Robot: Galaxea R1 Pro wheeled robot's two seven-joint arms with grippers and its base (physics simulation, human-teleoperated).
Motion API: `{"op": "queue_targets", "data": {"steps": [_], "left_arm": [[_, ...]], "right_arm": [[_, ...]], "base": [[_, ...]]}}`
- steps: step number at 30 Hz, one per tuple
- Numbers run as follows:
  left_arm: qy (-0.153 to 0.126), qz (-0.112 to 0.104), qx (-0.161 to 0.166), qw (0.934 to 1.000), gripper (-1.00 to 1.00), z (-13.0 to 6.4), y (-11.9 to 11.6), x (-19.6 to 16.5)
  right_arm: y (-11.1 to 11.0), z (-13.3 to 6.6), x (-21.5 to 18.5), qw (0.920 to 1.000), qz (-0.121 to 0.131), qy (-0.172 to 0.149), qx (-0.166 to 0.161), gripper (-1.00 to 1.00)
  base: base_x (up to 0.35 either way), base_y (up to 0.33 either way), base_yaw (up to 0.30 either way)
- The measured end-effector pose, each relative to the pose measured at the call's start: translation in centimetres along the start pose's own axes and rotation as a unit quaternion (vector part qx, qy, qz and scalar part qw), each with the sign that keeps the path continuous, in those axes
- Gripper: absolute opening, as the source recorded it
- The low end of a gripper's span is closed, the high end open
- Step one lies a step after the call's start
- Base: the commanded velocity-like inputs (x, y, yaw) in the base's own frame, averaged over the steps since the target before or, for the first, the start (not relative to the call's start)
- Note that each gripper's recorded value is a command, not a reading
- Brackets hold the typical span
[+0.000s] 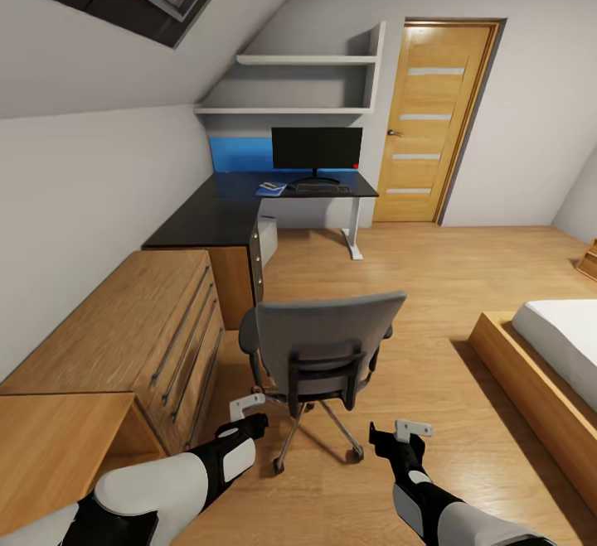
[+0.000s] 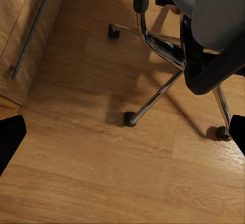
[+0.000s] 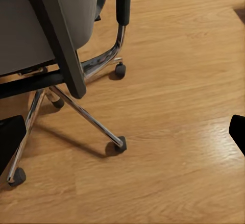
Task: In the bedroom, organize the workspace by keeping the computer under the desk, ensuring the monitor is on the desk, placing the keyboard on the desk next to the monitor, placing the mouse on the desk next to the keyboard, moving the folder from the swivel chair onto the desk next to the mouse, stacking the notebook on top of the folder with the pen on top of the notebook, and positioning the swivel chair next to the desk.
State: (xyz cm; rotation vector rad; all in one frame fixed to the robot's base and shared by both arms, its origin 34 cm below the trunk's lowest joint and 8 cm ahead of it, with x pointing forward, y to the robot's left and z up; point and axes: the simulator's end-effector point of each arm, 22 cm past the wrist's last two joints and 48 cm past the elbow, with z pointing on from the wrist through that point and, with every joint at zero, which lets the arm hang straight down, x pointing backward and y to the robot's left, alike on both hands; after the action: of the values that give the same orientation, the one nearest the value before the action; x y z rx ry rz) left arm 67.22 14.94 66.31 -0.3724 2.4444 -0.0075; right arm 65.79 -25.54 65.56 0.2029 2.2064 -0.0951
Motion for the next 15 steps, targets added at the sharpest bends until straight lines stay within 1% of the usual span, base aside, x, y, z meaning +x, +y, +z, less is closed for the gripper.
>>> {"op": "queue_targets", "data": {"steps": [3,9,15], "left_arm": [[0.004,0.001,0.004,1.0000,1.00,0.3,-0.4,0.5],[0.020,0.007,0.030,0.9993,1.00,0.3,-2.5,2.6],[0.025,0.010,0.037,0.9989,1.00,0.8,-3.1,3.6]], "right_arm": [[0.1,0.3,0.3,1.0000,-0.001,0.000,0.000,1.00],[0.1,0.8,1.1,1.0000,-0.007,0.001,-0.002,1.00],[0.3,1.4,1.8,0.9998,-0.018,0.001,-0.009,1.00]], "base": [[0.000,0.000,0.000],[0.000,0.000,0.000],[0.000,0.000,0.000]]}}
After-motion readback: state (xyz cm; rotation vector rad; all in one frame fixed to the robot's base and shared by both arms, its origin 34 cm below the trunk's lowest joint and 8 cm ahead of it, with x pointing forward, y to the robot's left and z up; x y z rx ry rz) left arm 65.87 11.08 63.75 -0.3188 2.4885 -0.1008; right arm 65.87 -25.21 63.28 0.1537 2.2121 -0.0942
